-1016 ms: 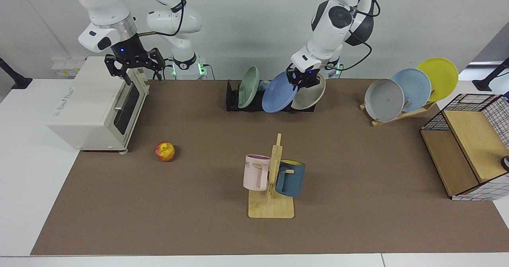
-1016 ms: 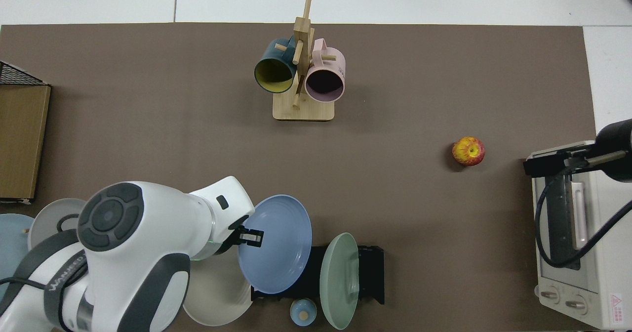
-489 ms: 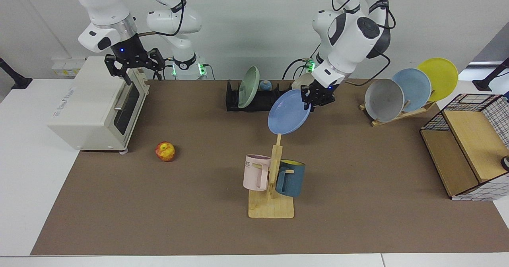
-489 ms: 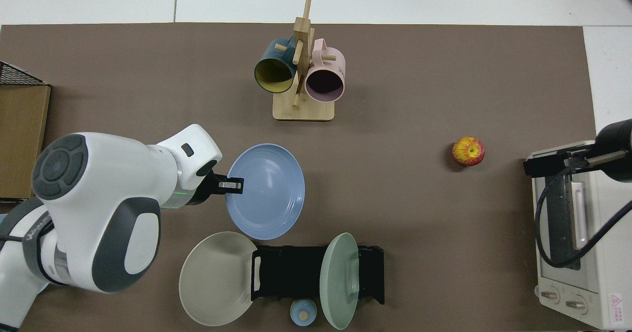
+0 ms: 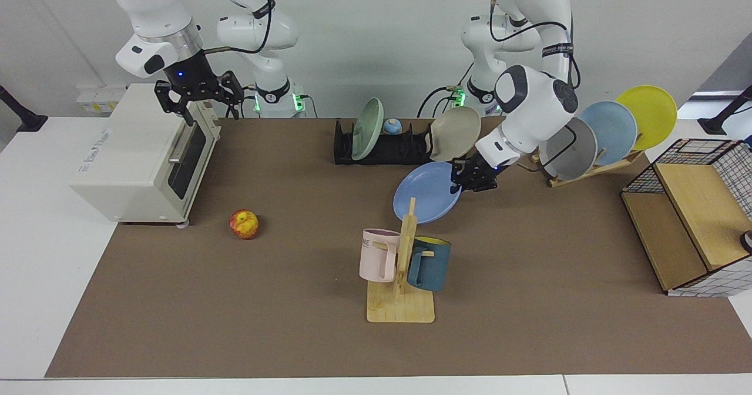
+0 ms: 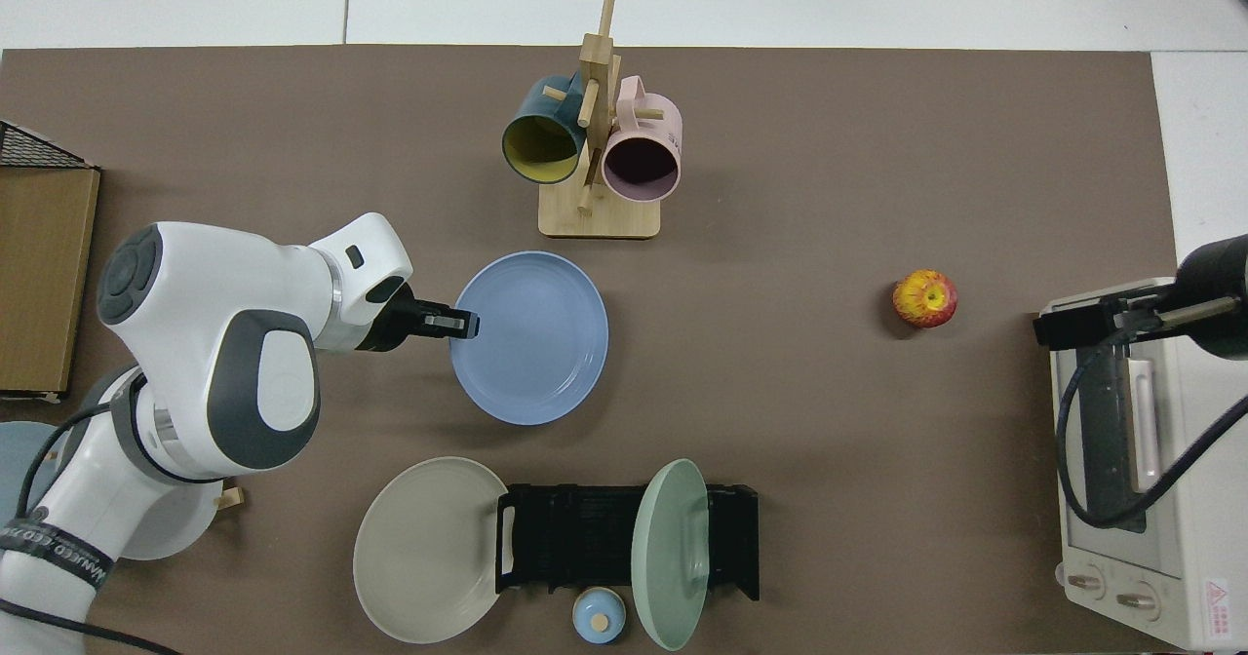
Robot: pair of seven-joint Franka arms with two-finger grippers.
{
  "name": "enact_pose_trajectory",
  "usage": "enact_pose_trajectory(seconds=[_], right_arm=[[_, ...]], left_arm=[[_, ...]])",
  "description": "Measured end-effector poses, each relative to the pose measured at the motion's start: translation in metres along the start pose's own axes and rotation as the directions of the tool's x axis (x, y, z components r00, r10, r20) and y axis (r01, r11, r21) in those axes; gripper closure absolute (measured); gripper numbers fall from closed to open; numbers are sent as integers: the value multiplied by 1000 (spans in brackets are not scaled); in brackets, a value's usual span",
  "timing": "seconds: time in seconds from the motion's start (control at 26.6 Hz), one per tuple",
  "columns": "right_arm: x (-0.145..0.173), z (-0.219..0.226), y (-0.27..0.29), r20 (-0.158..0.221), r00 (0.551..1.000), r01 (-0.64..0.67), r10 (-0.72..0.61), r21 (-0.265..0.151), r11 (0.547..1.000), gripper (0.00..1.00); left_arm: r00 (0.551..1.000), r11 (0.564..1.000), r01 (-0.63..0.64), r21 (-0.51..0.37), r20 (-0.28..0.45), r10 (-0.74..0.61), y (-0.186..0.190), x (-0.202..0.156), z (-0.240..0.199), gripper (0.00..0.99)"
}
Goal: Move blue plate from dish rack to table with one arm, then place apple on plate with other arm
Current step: 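Carry the blue plate away from the rack and lower it onto the table, then release the blue plate with the left gripper while the right gripper grasps the apple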
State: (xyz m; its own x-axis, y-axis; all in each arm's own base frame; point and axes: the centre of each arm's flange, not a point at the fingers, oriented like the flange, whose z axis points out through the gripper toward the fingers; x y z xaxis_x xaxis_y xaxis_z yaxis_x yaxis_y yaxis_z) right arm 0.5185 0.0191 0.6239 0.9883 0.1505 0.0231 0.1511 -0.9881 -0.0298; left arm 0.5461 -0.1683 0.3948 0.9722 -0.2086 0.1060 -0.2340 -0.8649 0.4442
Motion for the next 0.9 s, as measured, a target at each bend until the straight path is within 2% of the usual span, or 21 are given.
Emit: enact_pose_trajectory(seconds=[0.34, 0.56, 0.9], right_arm=[[0, 0, 0, 0, 1000, 0, 0, 0, 1000, 0], [0, 0, 0, 0, 1000, 0, 0, 0, 1000, 0], [-1, 0, 8, -1, 1000, -16, 16, 1, 1000, 0]], left_arm=[[999, 995, 49, -85, -20, -50, 0, 4, 17, 890], [998, 995, 48, -91, -32, -51, 9, 6, 23, 890], [990, 986, 136, -96, -14, -138, 17, 5, 34, 890]])
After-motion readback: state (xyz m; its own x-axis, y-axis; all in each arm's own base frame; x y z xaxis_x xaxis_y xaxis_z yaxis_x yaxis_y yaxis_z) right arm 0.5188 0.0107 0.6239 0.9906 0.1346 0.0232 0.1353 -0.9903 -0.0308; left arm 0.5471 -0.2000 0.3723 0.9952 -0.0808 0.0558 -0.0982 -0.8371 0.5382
